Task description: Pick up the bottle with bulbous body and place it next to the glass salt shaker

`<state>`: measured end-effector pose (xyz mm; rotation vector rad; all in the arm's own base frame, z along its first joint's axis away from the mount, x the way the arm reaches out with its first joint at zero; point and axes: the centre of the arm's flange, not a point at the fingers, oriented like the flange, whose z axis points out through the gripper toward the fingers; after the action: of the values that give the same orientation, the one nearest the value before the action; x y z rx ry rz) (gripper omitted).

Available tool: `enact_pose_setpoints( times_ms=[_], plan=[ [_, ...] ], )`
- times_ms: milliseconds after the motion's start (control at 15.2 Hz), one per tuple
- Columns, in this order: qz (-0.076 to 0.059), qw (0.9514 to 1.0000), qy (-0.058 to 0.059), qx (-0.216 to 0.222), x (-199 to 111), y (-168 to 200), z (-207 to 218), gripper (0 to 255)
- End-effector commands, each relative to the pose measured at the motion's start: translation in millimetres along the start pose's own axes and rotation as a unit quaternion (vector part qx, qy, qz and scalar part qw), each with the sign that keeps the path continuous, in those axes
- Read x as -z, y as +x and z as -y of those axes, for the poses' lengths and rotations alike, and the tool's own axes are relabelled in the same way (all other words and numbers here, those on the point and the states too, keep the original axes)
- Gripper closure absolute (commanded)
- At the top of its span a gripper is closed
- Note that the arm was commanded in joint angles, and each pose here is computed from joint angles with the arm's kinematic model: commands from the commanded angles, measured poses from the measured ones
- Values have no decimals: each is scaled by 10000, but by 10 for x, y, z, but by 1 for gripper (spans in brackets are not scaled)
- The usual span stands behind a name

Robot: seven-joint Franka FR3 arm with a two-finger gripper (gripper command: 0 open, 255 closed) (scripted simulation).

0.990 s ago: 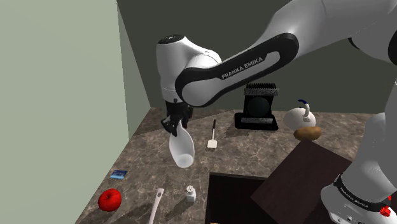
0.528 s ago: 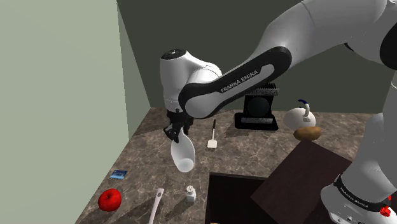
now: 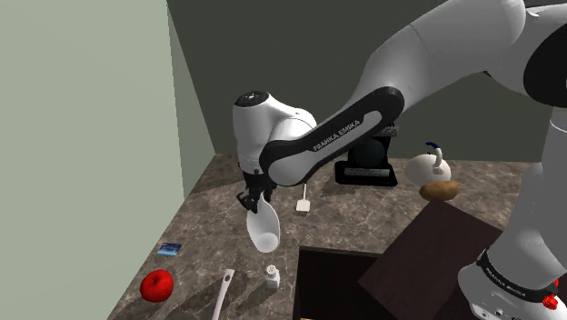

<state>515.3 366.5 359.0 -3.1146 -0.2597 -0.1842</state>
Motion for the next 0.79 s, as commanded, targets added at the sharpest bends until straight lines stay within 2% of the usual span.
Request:
enact_pose_setpoints(
  times_ms=[0, 726],
  plan=[
    [-5, 10000, 3, 0, -103, -18, 15, 255],
    [-5, 10000, 3, 0, -680, -86, 14, 255]
  ],
)
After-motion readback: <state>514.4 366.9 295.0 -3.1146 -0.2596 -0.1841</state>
